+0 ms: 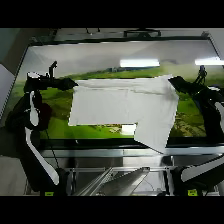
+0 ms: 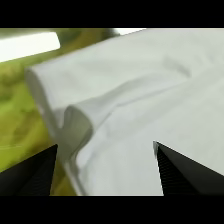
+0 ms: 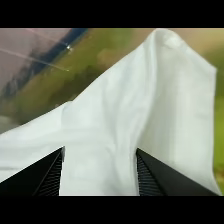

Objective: Fold the shirts.

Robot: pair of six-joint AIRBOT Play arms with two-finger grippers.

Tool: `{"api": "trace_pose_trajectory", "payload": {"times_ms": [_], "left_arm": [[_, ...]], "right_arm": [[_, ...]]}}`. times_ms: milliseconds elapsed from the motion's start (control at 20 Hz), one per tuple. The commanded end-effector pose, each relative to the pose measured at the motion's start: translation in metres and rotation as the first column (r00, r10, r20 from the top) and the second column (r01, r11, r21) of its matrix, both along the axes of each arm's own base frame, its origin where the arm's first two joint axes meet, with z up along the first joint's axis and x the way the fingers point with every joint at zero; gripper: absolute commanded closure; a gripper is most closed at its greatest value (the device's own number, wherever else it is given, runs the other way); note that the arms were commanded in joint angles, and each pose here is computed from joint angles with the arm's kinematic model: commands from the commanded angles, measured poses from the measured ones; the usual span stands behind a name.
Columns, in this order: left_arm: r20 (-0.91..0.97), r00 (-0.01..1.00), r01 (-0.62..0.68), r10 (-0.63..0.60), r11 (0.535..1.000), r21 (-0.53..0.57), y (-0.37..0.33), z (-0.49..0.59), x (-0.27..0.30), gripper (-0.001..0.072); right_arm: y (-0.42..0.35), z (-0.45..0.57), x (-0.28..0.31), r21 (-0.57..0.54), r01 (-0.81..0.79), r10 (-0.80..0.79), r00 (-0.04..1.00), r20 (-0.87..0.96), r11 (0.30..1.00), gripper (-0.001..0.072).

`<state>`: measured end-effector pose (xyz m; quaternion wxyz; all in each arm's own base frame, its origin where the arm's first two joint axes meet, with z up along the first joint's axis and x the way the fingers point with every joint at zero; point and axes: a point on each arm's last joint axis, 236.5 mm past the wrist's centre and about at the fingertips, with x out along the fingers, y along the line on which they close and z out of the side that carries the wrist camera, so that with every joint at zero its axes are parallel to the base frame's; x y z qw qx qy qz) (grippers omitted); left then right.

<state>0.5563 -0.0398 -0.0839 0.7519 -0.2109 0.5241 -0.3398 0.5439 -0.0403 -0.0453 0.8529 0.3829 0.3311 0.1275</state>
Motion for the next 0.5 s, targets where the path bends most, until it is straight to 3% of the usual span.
{"api": "trace_pose_trajectory", "payload": {"times_ms": [0, 200, 300, 450], "left_arm": [[-0.243, 0.97, -0.003, 0.031, 0.993, 0.114, 0.052, -0.001, -0.047, 0.0052], [-0.404, 0.912, -0.047, 0.067, 0.997, 0.059, 0.072, 0.007, -0.11, 0.0054], [-0.478, 0.877, -0.049, 0.054, 0.999, 0.023, 0.057, -0.009, -0.15, 0.0054], [-0.527, 0.849, -0.034, 0.034, 0.999, 0.01, 0.027, -0.038, -0.193, 0.0053]], "right_arm": [[-0.006, 0.027, -0.032, 0.07, -0.089, 0.09, 0.996, -0.018, 0.994, 0.0403], [-0.007, 0.079, -0.072, 0.098, -0.21, 0.207, 0.978, 0.035, 0.973, 0.0395], [0.002, 0.092, -0.085, 0.084, -0.239, 0.237, 0.971, 0.033, 0.967, 0.0447], [0.025, 0.108, -0.114, 0.105, -0.309, 0.306, 0.951, 0.042, 0.945, 0.0426]]}}
